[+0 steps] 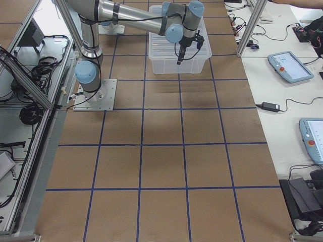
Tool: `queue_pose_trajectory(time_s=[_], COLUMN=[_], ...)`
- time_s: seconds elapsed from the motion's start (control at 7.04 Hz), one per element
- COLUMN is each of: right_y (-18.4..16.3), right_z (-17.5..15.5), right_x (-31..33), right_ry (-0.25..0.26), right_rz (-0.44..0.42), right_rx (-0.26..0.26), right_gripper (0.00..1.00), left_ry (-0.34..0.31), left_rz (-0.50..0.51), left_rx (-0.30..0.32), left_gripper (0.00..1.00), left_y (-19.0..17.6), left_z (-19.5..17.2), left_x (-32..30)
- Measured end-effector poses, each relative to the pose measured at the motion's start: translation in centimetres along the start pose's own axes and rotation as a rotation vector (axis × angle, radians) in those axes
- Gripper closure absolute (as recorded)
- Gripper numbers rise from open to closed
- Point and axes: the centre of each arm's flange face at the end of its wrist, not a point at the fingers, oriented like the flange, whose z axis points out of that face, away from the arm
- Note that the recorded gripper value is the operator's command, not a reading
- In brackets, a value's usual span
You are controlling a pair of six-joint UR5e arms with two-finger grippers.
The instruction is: Place red block in blue tray from box
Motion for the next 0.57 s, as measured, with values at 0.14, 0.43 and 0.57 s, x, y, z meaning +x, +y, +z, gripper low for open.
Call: queue_pose_trajectory(time_s=[0.14, 0.43, 0.57], right_y=[0.0, -0.1, -0.17], right_z=[0.16, 0.21, 0.2], right_x=[0.02, 0.18, 0.31], right_ry=[0.001, 0.003, 0.004], right_rz=[-0.001, -0.003, -0.016], right_rx=[-0.002, -0.001, 0.0], right_gripper=[0.0, 0.0, 0.0], left_ry=[0.0, 0.001, 0.001], left_rz=[0.0, 0.001, 0.001], left_rx=[-0.001, -0.002, -0.002], left_gripper=[0.0, 0.0, 0.0], left_y=[0.0, -0.03, -0.04], left_z=[0.03, 0.1, 0.13], left_x=[0.0, 0.0, 0.0])
